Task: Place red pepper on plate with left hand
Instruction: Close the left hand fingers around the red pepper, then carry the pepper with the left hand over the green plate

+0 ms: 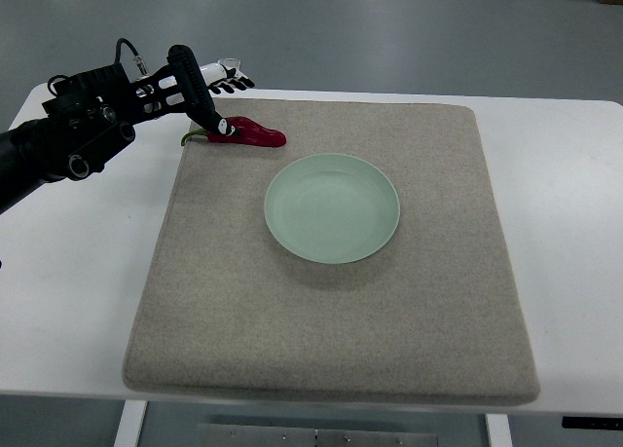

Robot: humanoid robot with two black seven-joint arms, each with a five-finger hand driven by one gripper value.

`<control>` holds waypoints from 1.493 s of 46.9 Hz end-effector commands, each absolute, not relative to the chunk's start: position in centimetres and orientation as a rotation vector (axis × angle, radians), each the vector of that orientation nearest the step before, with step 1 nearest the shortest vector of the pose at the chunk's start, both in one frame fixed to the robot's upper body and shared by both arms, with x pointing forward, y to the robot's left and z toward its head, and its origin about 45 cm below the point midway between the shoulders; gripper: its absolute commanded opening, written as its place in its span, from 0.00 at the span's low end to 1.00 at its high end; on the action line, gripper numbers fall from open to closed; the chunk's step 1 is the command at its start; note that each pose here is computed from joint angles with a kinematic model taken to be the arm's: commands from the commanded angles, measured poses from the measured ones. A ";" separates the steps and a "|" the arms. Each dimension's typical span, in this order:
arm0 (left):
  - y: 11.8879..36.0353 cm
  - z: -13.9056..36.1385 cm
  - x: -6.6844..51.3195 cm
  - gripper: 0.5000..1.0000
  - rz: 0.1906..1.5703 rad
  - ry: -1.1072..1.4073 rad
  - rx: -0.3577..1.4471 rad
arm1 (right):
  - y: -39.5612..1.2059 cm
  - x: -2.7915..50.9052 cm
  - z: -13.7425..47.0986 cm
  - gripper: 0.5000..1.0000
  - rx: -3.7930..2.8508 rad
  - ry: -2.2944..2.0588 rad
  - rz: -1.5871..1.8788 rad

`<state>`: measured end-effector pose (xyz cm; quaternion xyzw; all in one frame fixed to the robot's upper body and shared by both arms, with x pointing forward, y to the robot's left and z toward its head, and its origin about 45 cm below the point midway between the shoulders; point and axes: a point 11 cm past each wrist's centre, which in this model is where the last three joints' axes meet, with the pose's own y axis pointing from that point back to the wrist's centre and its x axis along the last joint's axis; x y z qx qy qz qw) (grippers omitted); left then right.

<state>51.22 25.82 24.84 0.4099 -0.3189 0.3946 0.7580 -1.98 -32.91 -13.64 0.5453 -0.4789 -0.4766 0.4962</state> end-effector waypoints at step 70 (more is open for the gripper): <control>24.8 22.8 50.8 0.10 0.762 -0.819 0.997 | -32.9 -2.0 -13.6 0.86 1.321 -1.160 -1.155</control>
